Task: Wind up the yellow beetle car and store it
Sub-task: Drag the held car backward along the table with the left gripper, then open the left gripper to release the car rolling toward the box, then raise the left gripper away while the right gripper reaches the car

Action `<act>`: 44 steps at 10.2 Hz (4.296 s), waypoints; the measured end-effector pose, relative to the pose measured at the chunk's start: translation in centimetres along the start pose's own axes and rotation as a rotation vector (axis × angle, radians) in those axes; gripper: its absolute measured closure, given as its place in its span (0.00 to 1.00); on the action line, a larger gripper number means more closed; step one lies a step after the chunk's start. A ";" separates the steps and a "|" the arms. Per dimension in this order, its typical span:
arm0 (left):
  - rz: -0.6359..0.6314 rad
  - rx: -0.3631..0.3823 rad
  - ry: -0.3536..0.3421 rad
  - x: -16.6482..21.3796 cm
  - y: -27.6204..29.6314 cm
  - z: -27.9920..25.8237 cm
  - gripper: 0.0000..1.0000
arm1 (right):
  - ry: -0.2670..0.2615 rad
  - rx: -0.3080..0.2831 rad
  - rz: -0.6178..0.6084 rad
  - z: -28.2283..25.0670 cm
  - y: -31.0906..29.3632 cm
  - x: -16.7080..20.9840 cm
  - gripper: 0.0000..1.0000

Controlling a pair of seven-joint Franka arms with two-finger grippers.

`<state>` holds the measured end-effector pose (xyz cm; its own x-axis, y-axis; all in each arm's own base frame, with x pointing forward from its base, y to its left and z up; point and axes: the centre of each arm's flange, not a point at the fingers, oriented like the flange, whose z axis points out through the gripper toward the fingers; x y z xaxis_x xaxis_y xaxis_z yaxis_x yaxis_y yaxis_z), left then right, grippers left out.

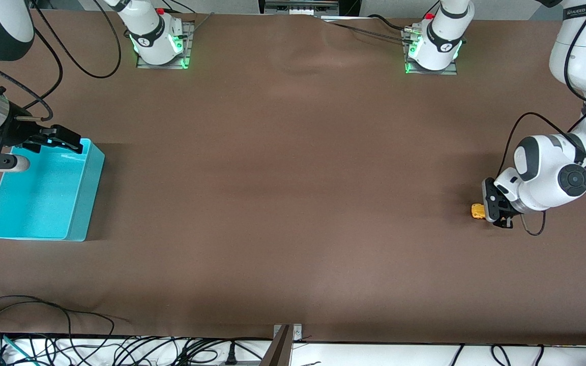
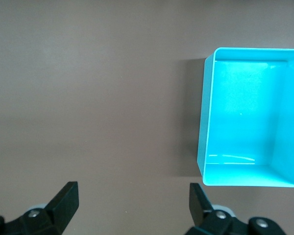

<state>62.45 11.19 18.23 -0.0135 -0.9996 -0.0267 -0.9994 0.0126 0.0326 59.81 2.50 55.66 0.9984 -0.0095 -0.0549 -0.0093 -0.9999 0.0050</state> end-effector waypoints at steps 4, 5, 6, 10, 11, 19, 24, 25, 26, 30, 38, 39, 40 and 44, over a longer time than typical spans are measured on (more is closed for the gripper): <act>-0.001 0.005 0.001 -2.3 0.2 0.0 0.55 | 0.023 0.001 0.000 -0.2 0.0 0.2 0.00; 0.004 0.007 0.001 -3.4 0.2 0.1 0.55 | 0.023 0.001 0.000 -0.2 0.0 0.2 0.00; 0.011 0.010 0.002 -4.6 0.4 0.1 0.55 | 0.023 0.001 0.000 -0.2 0.0 0.2 0.00; 0.040 0.034 -0.002 -11.5 0.7 0.3 0.55 | 0.024 0.001 0.001 -0.2 0.0 0.3 0.00; 0.043 0.039 -0.003 -12.6 0.8 0.3 0.55 | 0.024 0.001 0.001 -0.2 0.0 0.3 0.00; 0.033 0.052 -0.007 -15.9 1.3 0.4 0.55 | 0.027 0.002 0.001 -0.3 0.0 0.3 0.00; 0.031 0.053 -0.007 -16.0 1.3 0.4 0.55 | 0.027 0.002 0.001 -0.3 0.0 0.3 0.00; 0.031 0.053 -0.007 -16.1 1.3 0.4 0.54 | 0.026 0.002 0.001 -0.2 0.0 0.3 0.00; 0.028 0.041 -0.003 -16.2 1.6 0.8 0.45 | 0.022 0.001 0.005 0.0 0.3 0.4 0.00; 0.034 0.007 0.022 -15.2 0.8 -1.0 0.00 | 0.002 0.000 0.038 1.3 2.3 1.1 0.00; -0.020 -0.072 0.018 -4.4 -3.3 -7.9 0.00 | 0.008 0.001 0.032 1.1 1.9 1.1 0.00; -0.021 -0.085 0.015 -2.7 -3.8 -8.6 0.00 | 0.008 0.001 0.032 1.1 1.9 1.1 0.00; -0.022 -0.091 0.012 -1.5 -4.1 -9.0 0.00 | 0.008 0.001 0.032 1.1 1.9 1.1 0.00; -0.031 -0.117 0.009 0.5 -4.2 -9.1 0.00 | 0.015 0.001 0.034 1.3 2.0 1.4 0.00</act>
<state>66.97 10.39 27.15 0.0180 -0.9996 -0.0210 -0.9887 -0.0209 0.1485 61.08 0.44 54.32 0.9983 -0.0434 -0.0394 -0.0432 -0.9990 0.0061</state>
